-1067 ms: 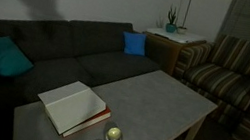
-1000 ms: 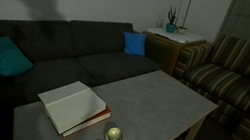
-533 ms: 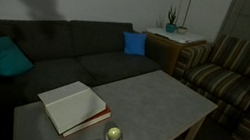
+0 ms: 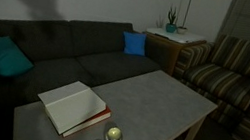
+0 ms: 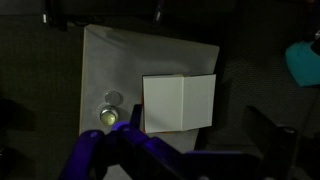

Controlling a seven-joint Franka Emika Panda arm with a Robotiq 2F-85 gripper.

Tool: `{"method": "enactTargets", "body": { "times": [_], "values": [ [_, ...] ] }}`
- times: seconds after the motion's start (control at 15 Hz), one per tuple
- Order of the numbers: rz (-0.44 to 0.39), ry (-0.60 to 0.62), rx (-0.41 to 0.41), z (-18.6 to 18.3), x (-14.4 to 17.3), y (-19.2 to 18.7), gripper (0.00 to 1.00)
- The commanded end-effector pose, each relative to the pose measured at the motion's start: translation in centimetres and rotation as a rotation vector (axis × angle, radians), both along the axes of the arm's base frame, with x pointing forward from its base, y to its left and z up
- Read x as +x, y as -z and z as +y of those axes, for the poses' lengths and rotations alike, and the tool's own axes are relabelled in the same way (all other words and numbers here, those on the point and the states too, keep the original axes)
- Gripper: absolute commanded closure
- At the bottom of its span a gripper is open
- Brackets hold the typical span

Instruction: Close the candle tin

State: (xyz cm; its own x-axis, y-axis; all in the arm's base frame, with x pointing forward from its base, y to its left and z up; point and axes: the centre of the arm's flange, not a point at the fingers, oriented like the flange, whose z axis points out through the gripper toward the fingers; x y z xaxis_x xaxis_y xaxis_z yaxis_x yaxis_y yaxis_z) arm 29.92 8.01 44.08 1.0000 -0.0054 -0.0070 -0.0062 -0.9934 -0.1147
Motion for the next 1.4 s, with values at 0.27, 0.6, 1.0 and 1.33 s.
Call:
{"method": "enactTargets", "body": {
  "times": [0.27, 0.6, 1.0, 1.33],
  "values": [
    [0.000, 0.000, 0.000, 0.0, 0.0, 0.0, 0.00],
    [-0.008, 0.055, -0.051, -3.7, 1.3, 2.3, 0.00],
    [0.007, 0.102, -0.081, -6.3, 1.8, 2.6, 0.00],
    [0.015, 0.104, -0.080, -6.4, 2.0, 2.9, 0.00]
  ]
}}
